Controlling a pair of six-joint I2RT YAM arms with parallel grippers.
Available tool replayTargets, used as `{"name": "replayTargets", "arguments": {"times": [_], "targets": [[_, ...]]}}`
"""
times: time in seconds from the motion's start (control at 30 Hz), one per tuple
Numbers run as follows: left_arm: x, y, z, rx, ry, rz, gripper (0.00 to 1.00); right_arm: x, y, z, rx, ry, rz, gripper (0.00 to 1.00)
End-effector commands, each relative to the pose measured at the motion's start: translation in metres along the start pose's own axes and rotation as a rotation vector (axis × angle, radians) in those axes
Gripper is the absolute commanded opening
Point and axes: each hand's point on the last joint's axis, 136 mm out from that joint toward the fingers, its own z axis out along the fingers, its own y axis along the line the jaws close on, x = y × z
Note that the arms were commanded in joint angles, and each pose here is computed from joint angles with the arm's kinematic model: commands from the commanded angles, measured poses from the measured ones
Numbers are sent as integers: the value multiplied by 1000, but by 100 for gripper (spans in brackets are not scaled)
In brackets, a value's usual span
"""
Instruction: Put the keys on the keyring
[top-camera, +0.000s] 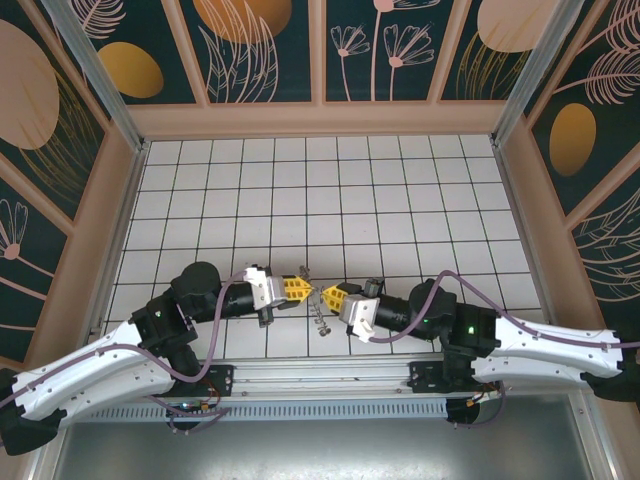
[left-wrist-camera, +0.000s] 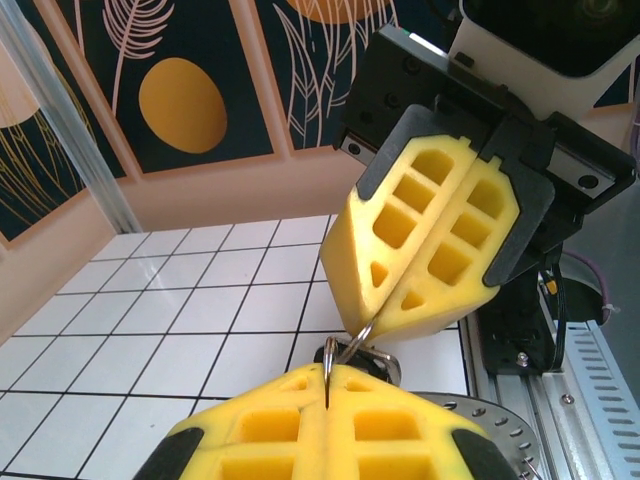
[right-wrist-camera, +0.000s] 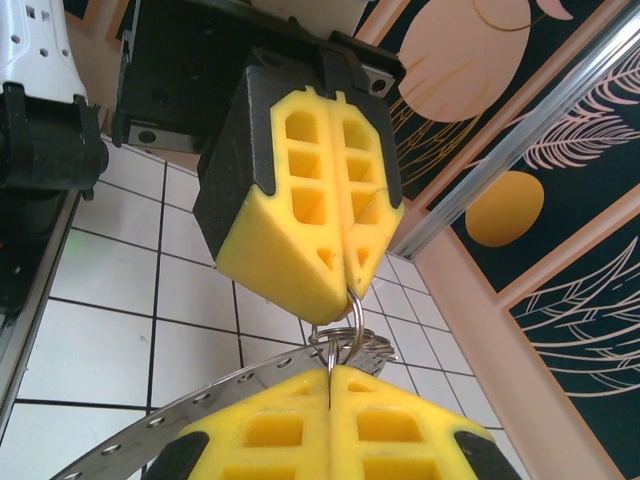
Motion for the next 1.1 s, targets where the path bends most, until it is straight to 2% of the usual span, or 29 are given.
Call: {"name": "replayTargets", "arguments": {"times": [0.0, 0.9, 1.07], "targets": [[-30, 5, -3, -6, -86, 15, 0, -11, -7, 2, 21, -26, -6, 0], [-18, 2, 2, 18, -37, -2, 0, -25, -41, -6, 199, -68, -92, 0], [-18, 2, 0, 12, -35, -3, 0, -20, -46, -5, 229, -34, -108, 0]]}}
